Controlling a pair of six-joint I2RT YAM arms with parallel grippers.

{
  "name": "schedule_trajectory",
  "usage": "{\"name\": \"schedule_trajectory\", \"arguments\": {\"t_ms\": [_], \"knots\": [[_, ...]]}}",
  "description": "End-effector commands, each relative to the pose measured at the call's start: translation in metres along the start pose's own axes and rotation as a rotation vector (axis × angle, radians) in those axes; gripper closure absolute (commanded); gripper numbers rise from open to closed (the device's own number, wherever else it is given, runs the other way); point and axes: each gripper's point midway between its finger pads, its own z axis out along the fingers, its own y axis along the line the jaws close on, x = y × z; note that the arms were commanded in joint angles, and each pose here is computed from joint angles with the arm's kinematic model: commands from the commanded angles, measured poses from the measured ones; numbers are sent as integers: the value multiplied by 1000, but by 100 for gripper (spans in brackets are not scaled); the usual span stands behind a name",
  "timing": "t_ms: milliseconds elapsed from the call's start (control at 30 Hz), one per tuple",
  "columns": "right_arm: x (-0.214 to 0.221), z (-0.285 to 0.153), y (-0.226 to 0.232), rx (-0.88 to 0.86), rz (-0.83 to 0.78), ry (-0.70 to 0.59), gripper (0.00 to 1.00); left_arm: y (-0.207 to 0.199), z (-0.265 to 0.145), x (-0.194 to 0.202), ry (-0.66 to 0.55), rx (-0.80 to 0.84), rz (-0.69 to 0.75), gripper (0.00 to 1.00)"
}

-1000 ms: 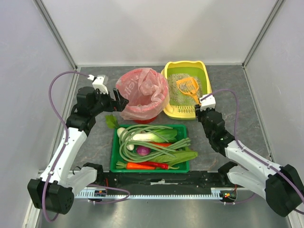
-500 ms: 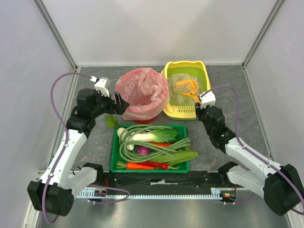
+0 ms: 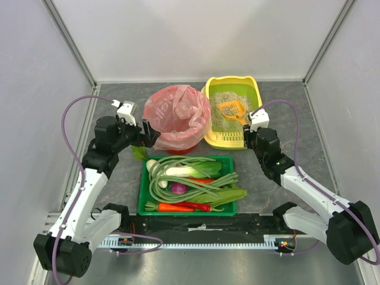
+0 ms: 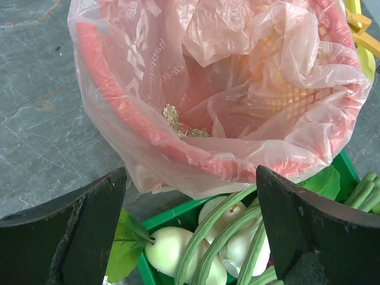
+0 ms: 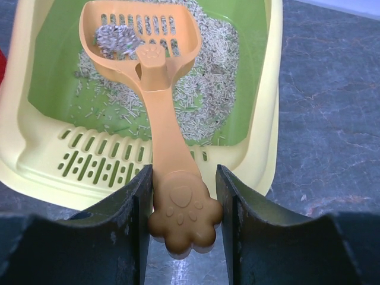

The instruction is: Clean the litter box

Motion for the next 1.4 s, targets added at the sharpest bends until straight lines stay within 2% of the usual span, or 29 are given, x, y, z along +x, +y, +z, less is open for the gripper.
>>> {"name": "schedule_trajectory", "arguments": {"t_ms": [0,33,100,133,200,233,267,300,333,367,433,533,567,633,767,867,967,1067,1100,1233,1367], "knots": [[-19,1,-22,118,19,-29,100,6,-5,-8,-46,-31,68,4],[-22,-2,-23,91,43,-52,100,7,-6,-7,-43,-35,71,4],[-29,-3,6,-68,64,-92,100,8,-9,-8,-54,-45,77,4],[-29,-2,4,-49,63,-78,100,8,-9,-7,-55,-47,78,4],[-17,-4,-26,112,66,-32,100,8,-11,-8,-62,-49,80,4],[-14,-8,-31,112,90,-45,100,7,-12,-7,-62,-46,77,4],[-26,-9,-23,62,119,-103,100,7,-12,-8,-68,-44,80,4],[-29,-9,-4,-48,124,-117,100,6,-12,-7,-67,-41,77,4],[-34,-7,1,-61,123,-115,100,5,-12,-6,-64,-38,77,4],[-21,-6,-8,-9,89,-42,100,6,-12,-7,-67,-39,77,4],[-18,-7,-34,117,100,-28,100,5,-12,-6,-62,-35,74,4],[-41,-9,2,-88,164,-133,100,5,-13,-6,-66,-38,77,4],[-32,-7,0,-67,141,-72,100,5,-13,-7,-70,-44,76,4],[-24,-3,-30,101,95,-13,100,4,-17,-10,-88,-46,80,4],[-36,-6,0,-96,114,-73,100,8,-20,-11,-104,-73,88,4],[-18,-5,-36,109,95,-2,100,5,-20,-12,-105,-57,84,4],[-33,-11,-6,-72,177,-102,100,6,-19,-9,-97,-61,83,4],[-17,-10,-7,-26,92,-17,100,7,-19,-11,-101,-69,87,4],[-18,-14,-17,23,72,-26,100,6,-20,-12,-105,-66,87,4],[-49,-34,-29,39,53,-189,100,7,-22,-12,-113,-72,90,4],[-75,-40,-35,55,-8,-200,100,10,-23,-12,-115,-92,94,4]]}}
